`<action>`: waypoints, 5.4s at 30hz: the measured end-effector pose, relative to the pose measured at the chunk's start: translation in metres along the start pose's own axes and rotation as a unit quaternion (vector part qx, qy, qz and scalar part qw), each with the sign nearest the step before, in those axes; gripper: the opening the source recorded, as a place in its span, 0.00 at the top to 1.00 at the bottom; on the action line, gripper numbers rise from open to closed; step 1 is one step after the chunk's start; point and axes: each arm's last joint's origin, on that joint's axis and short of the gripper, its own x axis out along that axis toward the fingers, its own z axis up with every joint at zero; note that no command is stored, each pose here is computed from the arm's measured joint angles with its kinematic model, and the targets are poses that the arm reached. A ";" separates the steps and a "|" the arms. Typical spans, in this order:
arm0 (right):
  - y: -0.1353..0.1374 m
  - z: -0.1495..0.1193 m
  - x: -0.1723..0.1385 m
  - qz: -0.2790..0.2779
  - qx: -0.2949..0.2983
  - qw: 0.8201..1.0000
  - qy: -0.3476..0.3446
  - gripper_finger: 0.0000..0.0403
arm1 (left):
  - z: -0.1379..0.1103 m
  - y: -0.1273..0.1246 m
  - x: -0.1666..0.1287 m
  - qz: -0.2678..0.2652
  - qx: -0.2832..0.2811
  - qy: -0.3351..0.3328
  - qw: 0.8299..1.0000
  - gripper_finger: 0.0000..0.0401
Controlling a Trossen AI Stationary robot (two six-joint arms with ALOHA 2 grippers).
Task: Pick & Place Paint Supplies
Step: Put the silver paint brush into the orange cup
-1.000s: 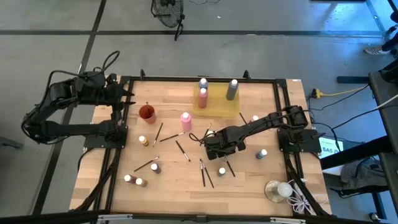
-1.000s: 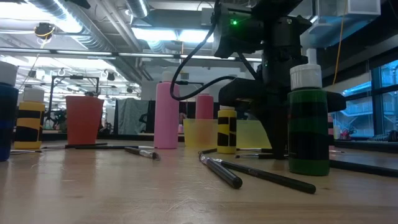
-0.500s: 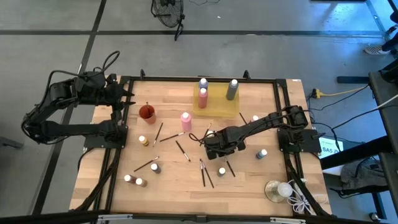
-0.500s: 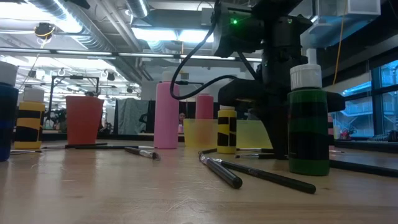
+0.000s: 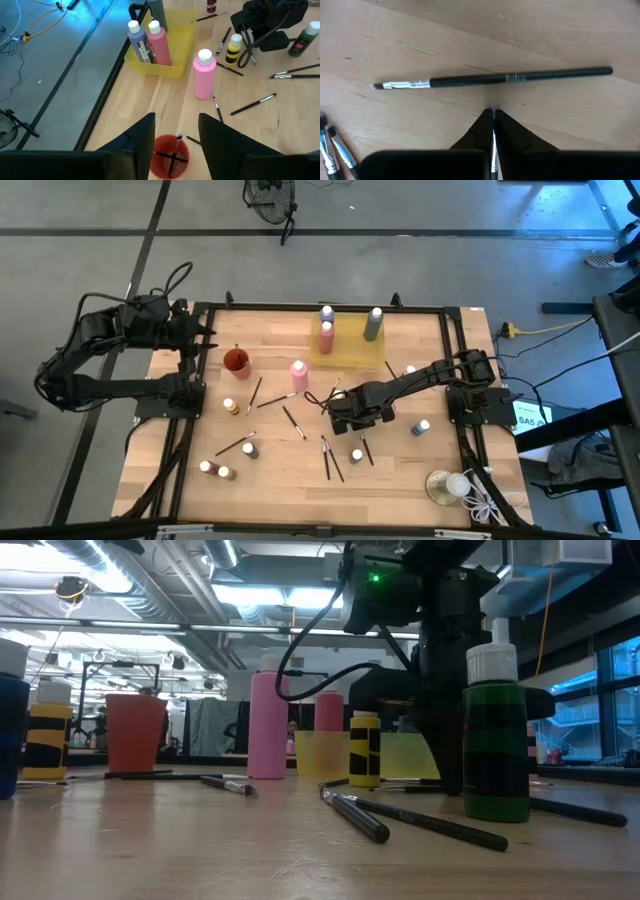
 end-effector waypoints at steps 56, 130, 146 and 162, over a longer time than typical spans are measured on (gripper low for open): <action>0.083 -0.015 -0.346 0.326 -0.368 0.630 -0.601 1.00 | 0.064 -0.003 -0.009 -0.262 -0.080 -0.290 0.917 0.64; 0.081 0.008 -0.340 0.347 -0.453 0.611 -0.549 0.97 | 0.116 -0.045 0.055 -0.233 0.030 -0.317 0.919 0.95; 0.076 -0.022 -0.337 0.287 -0.490 0.604 -0.559 0.70 | 0.106 -0.043 0.052 -0.219 0.025 -0.281 0.934 0.96; 0.070 -0.042 -0.331 0.270 -0.522 0.613 -0.528 0.69 | 0.065 -0.020 -0.001 -0.093 -0.044 -0.268 0.958 0.96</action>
